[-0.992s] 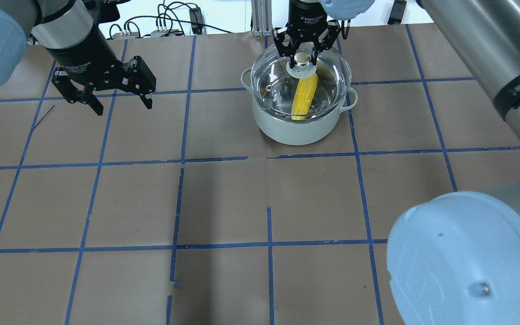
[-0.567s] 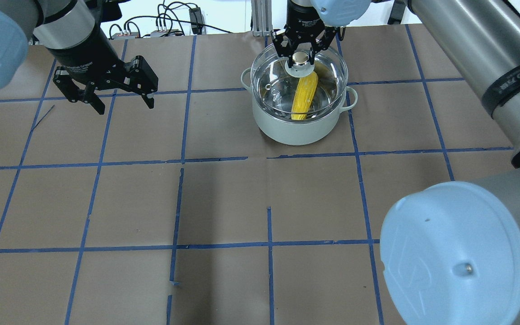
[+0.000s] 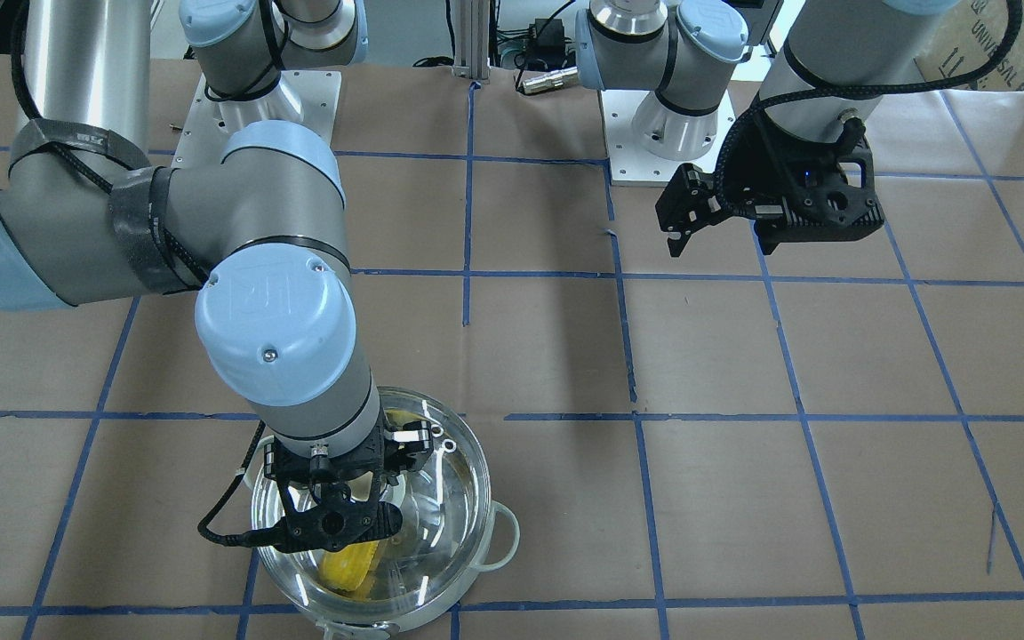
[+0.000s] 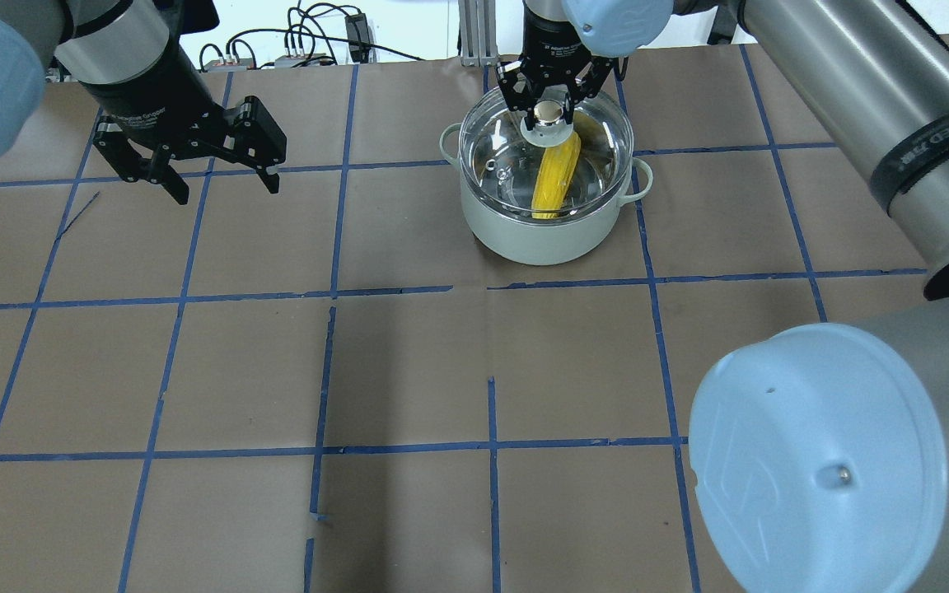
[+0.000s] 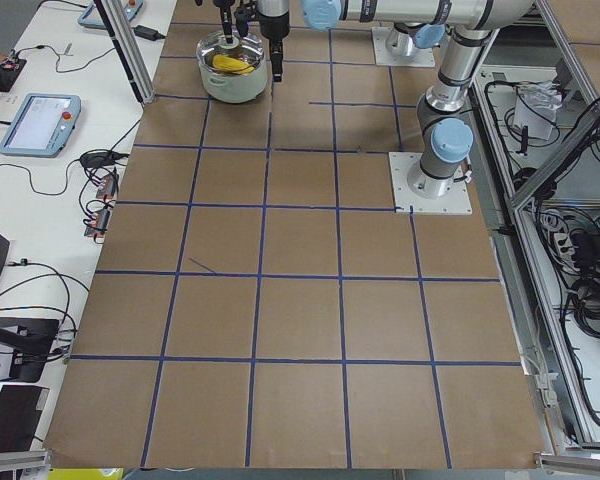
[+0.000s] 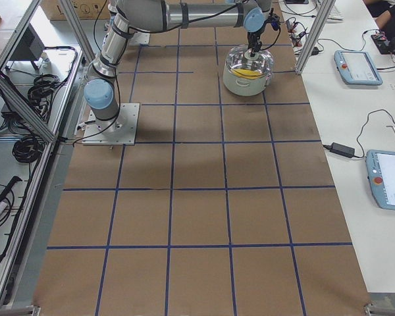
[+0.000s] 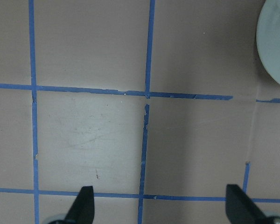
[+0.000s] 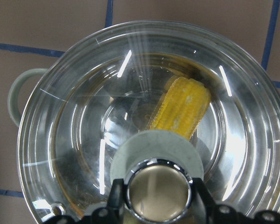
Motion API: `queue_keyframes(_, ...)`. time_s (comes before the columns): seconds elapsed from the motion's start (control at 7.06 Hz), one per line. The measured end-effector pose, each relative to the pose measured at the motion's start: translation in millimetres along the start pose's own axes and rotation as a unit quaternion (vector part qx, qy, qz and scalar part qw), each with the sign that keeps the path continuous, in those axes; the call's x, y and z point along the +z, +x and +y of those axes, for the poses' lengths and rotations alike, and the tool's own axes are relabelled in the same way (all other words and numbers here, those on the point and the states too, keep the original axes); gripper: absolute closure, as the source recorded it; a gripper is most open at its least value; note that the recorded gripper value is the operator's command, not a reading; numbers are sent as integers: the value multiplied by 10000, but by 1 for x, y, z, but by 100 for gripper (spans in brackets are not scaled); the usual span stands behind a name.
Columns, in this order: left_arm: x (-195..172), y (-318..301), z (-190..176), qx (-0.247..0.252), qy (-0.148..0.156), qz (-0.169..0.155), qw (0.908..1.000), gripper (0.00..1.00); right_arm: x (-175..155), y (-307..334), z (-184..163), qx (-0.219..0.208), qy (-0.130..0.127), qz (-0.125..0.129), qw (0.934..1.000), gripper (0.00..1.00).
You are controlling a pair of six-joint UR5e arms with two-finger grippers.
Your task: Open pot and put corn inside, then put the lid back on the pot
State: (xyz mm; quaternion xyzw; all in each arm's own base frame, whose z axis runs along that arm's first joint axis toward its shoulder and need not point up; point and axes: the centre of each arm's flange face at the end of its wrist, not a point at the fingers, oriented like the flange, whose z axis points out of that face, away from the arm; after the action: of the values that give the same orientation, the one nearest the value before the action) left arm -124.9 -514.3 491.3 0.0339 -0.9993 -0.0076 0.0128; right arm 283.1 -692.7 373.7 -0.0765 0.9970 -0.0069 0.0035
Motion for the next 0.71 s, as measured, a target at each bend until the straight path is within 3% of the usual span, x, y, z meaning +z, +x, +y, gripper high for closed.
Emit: queue_keyframes(0.71, -4, -2, -2, 83, 53, -2, 10000, 0, 4, -1, 2, -26, -50, -3, 10000, 91)
